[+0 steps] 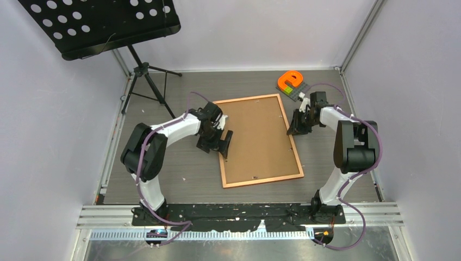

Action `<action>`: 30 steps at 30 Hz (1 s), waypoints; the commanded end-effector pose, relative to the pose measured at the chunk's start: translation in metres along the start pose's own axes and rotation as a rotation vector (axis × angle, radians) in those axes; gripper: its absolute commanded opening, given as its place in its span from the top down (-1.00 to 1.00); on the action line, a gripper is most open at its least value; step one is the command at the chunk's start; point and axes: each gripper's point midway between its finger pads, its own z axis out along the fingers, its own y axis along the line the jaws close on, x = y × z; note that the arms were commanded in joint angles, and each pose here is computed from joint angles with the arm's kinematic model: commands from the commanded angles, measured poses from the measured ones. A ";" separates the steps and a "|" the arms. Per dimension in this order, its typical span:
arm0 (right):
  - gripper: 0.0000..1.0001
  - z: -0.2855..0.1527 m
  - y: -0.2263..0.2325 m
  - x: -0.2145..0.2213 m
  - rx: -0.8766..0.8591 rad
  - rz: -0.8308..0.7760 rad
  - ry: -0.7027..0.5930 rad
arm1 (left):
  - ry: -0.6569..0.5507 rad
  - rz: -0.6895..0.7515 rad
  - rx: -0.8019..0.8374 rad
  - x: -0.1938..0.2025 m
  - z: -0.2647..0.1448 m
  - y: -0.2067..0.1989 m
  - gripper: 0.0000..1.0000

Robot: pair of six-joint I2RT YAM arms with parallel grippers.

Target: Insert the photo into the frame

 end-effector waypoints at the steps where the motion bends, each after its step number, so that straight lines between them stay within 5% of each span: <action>1: 0.89 -0.004 0.014 -0.022 -0.072 0.029 -0.077 | -0.096 0.051 0.003 -0.010 -0.014 -0.019 -0.85; 30: 0.89 -0.003 0.018 -0.018 -0.108 0.009 -0.070 | -0.075 0.116 -0.127 0.002 0.017 -0.014 -0.42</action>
